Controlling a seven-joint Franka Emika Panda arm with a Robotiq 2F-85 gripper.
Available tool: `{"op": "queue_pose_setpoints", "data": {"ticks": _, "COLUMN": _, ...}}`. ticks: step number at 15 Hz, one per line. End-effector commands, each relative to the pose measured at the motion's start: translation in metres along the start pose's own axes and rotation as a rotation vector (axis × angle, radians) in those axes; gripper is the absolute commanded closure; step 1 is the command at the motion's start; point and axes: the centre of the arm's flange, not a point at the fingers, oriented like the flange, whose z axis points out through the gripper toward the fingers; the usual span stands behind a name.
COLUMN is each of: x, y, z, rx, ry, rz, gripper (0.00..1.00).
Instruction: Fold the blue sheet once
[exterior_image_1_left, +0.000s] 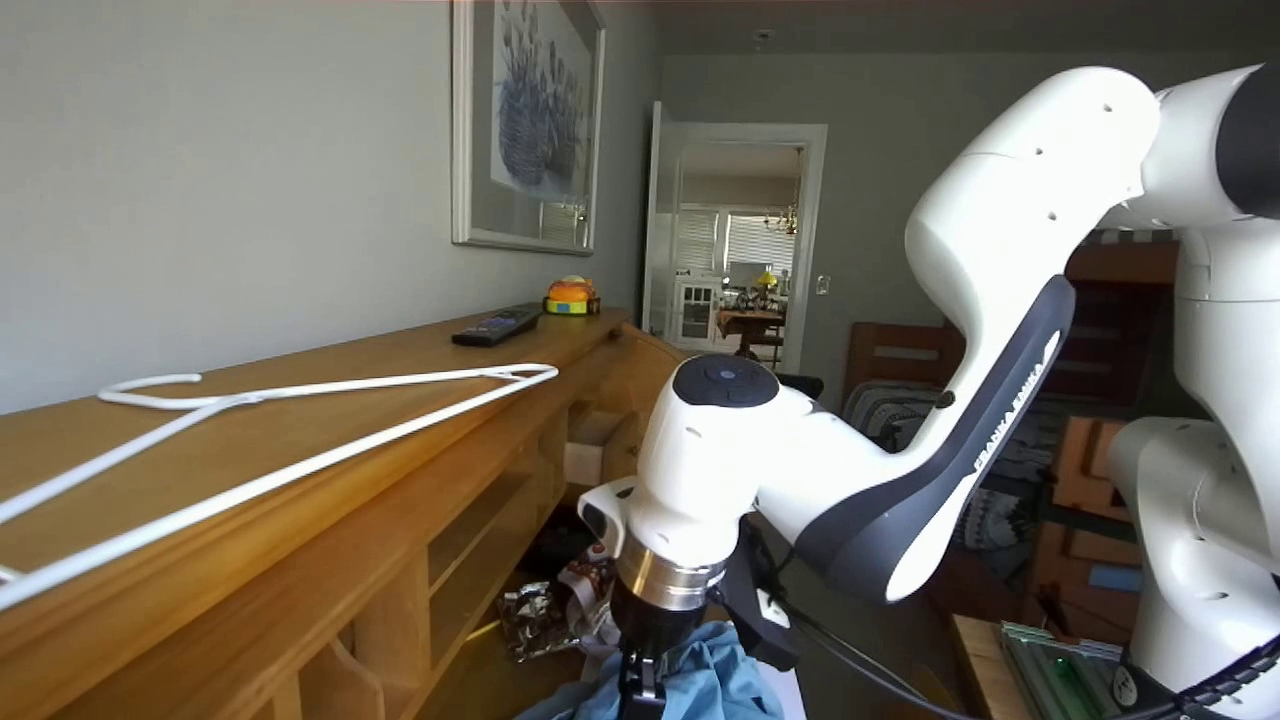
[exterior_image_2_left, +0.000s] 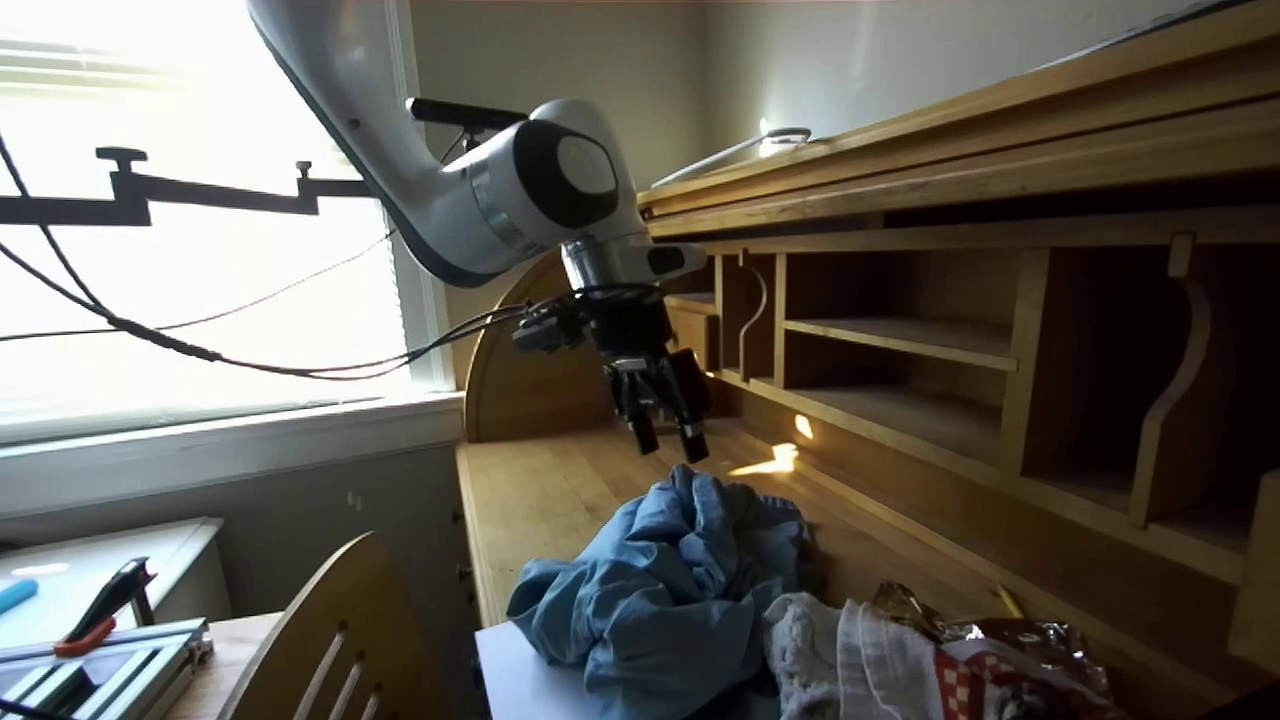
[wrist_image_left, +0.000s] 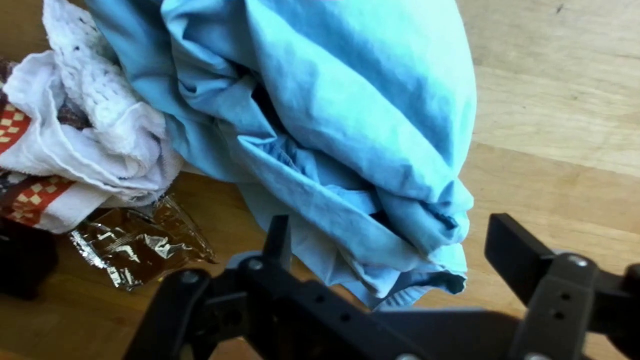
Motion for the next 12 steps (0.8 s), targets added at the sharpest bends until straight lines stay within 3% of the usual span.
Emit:
{"op": "queue_pose_setpoints", "data": {"ticks": 1, "x": 0.006, "y": -0.005, "z": 0.014, "rx": -0.051, "ry": 0.078, "rz": 0.005, "gripper": 0.00}}
{"op": "queue_pose_setpoints", "data": {"ticks": 12, "x": 0.024, "y": 0.006, "z": 0.072, "rx": 0.043, "ry": 0.226, "rz": -0.025, "gripper": 0.00}}
